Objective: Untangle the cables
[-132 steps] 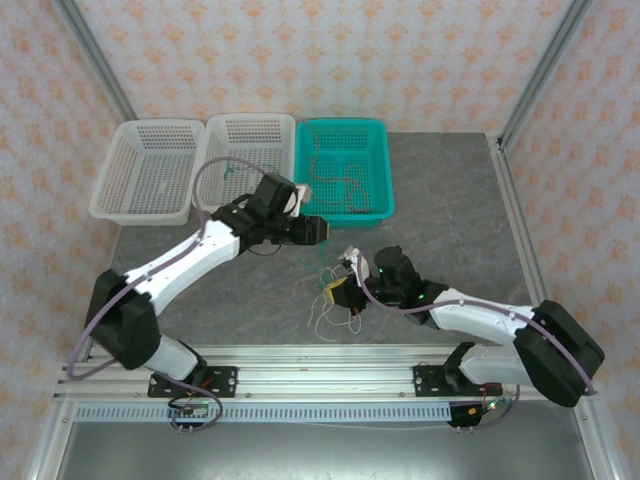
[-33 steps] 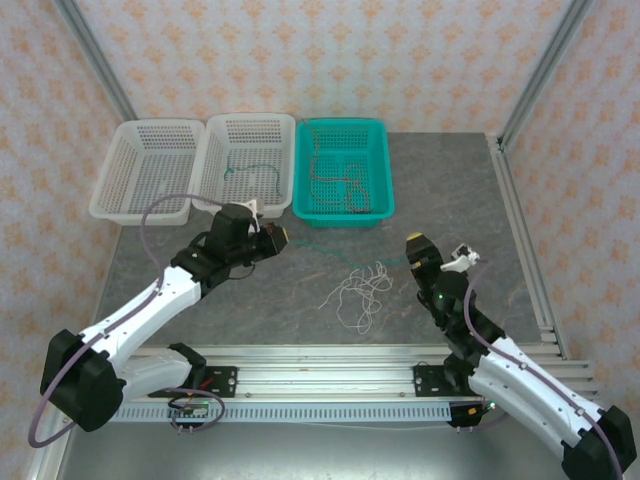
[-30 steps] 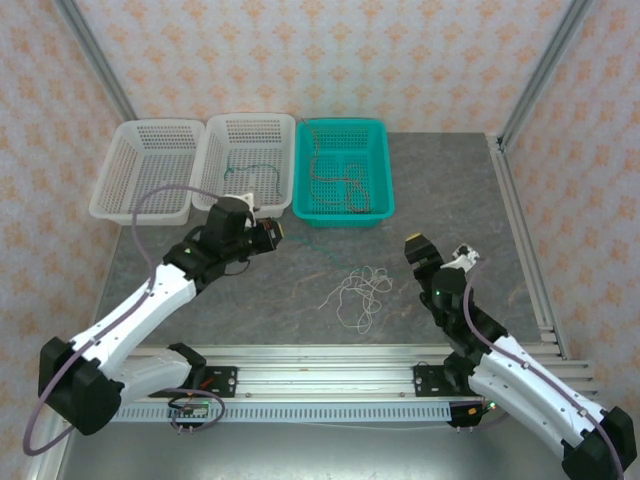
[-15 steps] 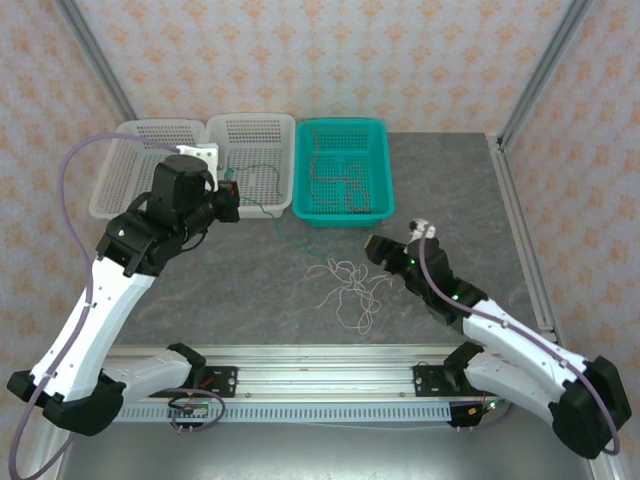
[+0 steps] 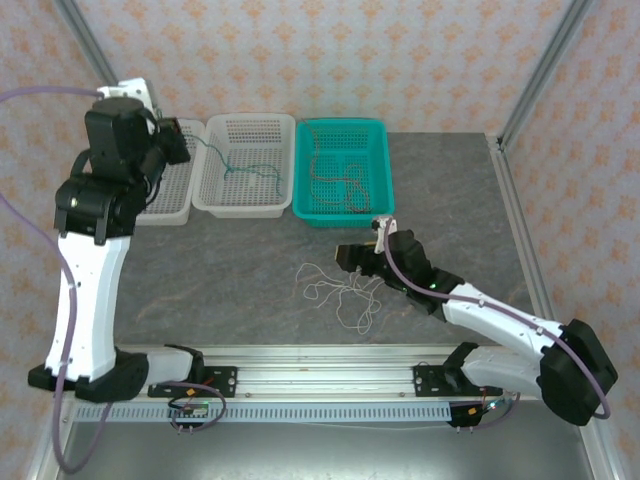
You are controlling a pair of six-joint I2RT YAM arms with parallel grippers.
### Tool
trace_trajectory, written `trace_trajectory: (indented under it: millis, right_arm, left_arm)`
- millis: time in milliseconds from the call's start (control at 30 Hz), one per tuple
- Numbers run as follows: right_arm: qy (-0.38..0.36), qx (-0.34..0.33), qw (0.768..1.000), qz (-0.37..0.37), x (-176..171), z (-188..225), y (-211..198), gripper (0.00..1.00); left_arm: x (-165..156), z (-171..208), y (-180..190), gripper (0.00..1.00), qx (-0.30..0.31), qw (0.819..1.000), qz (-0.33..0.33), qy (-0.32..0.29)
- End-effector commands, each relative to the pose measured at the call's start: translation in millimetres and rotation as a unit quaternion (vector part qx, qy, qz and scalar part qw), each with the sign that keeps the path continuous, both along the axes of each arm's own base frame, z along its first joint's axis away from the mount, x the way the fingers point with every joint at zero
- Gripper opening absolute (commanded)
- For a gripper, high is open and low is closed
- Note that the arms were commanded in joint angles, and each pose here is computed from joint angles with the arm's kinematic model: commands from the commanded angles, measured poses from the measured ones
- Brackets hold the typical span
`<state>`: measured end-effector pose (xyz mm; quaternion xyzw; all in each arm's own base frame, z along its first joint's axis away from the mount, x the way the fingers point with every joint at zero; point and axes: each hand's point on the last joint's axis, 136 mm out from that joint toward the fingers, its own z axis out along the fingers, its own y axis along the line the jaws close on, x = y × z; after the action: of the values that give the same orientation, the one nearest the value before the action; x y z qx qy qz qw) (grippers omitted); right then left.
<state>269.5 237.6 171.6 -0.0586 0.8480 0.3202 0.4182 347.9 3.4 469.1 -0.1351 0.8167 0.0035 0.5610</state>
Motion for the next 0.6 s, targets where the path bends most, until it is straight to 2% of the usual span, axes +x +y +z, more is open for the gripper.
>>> trace_trajectory:
  millis: [0,167,233,333,467,567]
  right_arm:
    - [-0.034,0.013,0.999,-0.011,1,18,-6,0.83]
    - [-0.041,0.021,0.999,-0.023,-8,22,-19,0.84]
    - [-0.046,0.026,0.998,-0.030,-10,23,-23,0.84]
    - [-0.051,0.027,0.998,-0.032,-12,28,-26,0.85]
    - [-0.053,0.022,0.998,-0.031,-10,32,-25,0.85]
    - [-0.048,0.019,0.998,-0.029,-8,31,-22,0.85]
  left_arm:
    - [62,-26,8,0.00,-0.005,1.000,-0.007,0.025]
    - [135,-62,12,0.00,0.014,0.995,-0.077,0.065]
    - [158,-88,11,0.00,0.034,0.989,-0.097,0.102]
    - [190,-139,-2,0.00,0.027,0.977,-0.147,0.149]
    - [204,-196,-41,0.00,-0.022,0.944,-0.265,0.197]
    - [213,-246,-46,0.00,-0.035,0.931,-0.266,0.248]
